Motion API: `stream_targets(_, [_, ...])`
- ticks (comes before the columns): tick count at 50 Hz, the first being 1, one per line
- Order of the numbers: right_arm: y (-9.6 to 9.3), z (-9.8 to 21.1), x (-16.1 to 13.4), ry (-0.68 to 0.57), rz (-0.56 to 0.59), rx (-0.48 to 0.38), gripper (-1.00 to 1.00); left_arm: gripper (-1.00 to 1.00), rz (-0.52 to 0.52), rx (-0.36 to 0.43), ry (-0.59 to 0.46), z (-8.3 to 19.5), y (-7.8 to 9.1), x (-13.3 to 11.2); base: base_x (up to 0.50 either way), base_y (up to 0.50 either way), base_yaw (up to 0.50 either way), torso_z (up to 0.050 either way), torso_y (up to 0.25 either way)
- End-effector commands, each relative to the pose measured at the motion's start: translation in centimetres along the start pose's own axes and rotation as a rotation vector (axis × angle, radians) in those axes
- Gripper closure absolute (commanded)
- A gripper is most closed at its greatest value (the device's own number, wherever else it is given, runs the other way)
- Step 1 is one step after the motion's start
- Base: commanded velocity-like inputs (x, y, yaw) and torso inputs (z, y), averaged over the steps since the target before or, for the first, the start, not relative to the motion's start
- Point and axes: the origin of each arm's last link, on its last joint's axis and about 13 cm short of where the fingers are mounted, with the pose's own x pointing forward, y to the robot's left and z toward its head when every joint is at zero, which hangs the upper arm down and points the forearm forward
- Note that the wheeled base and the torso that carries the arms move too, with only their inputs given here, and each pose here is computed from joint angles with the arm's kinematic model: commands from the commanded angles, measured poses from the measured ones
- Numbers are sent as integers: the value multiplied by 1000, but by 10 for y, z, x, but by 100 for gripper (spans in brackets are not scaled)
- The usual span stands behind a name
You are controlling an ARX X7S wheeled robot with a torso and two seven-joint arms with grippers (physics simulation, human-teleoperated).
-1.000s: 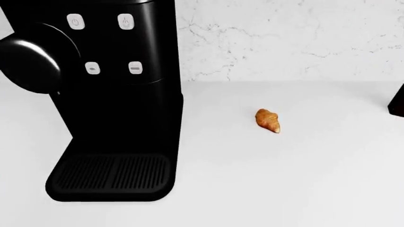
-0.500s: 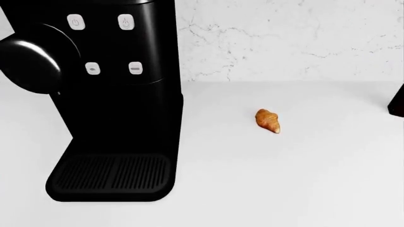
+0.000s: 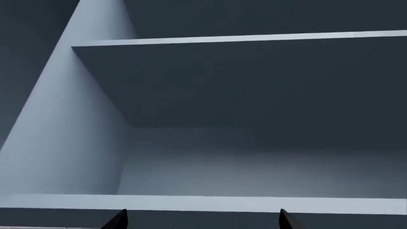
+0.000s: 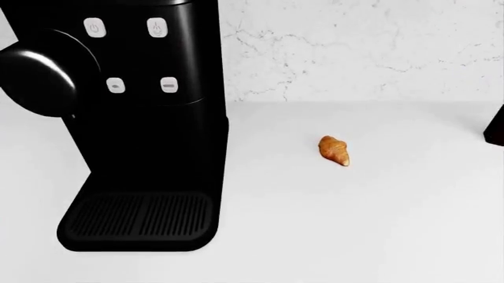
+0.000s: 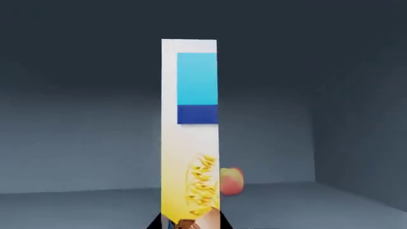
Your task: Pick the jello cup and cereal from the counter and place them in the cabinets closest to them.
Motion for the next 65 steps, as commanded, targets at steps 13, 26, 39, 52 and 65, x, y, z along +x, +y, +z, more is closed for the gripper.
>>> stream_targets(13, [-11, -77, 38, 440, -101, -110, -100, -100, -10, 5, 3, -2, -1, -2, 39, 0, -2, -3, 0])
stream_targets(26, [-6, -69, 35, 347, -40, -90, -100, -100, -7, 2, 2, 0, 0, -3, 40, 0, -3, -2, 0])
stream_targets(39, [1, -26, 14, 26, 80, -57, -100, -100, -12, 1, 2, 0, -1, -3, 42, 0, 0, -1, 0])
stream_targets(52, [0, -11, 3, -89, 75, -89, -100, -100, -19, 3, 1, 0, -2, -3, 44, 0, 0, 0, 0])
stream_targets(65, [3, 3, -11, -202, 49, -126, -100, -100, -22, 1, 2, 0, -2, -4, 0, 0, 0, 0, 0])
